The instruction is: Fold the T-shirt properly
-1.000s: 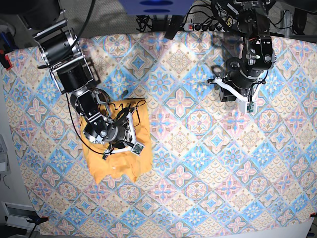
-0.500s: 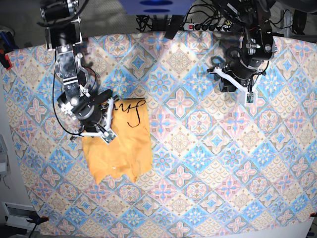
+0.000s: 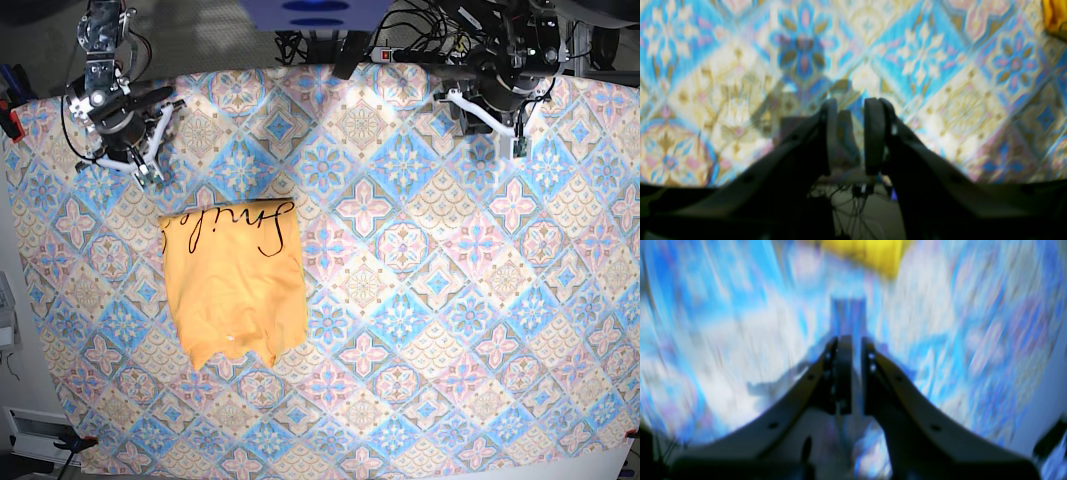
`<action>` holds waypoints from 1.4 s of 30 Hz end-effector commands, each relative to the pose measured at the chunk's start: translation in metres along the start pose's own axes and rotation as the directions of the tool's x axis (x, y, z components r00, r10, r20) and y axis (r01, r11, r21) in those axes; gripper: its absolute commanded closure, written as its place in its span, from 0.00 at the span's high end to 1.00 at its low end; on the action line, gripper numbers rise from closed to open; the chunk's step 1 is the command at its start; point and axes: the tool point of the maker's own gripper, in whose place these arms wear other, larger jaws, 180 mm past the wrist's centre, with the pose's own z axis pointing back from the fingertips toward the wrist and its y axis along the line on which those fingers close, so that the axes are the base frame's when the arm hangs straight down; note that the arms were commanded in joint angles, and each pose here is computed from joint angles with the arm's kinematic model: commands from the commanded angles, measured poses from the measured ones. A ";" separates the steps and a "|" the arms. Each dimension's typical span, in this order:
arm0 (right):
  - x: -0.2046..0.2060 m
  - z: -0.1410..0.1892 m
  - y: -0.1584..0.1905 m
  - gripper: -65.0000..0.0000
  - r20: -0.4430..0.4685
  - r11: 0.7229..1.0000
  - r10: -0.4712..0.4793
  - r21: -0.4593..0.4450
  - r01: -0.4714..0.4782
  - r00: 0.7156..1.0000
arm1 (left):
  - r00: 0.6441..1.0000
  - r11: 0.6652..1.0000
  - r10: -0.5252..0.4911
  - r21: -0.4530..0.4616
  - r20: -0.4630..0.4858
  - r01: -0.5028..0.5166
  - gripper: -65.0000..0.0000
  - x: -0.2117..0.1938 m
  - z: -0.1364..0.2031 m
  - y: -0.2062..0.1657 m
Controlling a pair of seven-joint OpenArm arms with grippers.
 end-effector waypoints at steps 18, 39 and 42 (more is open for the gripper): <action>-0.130 0.061 0.038 0.07 -0.257 0.981 -0.171 0.041 0.188 0.951 | 0.976 0.999 0.012 0.032 -0.216 -0.005 0.21 -0.093 0.041 0.010; -0.271 0.054 0.171 0.07 -0.586 0.835 -0.329 0.185 0.518 0.740 | 0.884 1.000 0.016 -0.008 -0.467 -0.023 0.21 -0.217 -0.006 -0.003; -0.277 0.047 0.178 0.07 -0.611 0.818 -0.343 0.180 0.547 0.713 | 0.855 1.000 -0.004 0.003 -0.519 0.006 0.21 -0.242 -0.012 0.001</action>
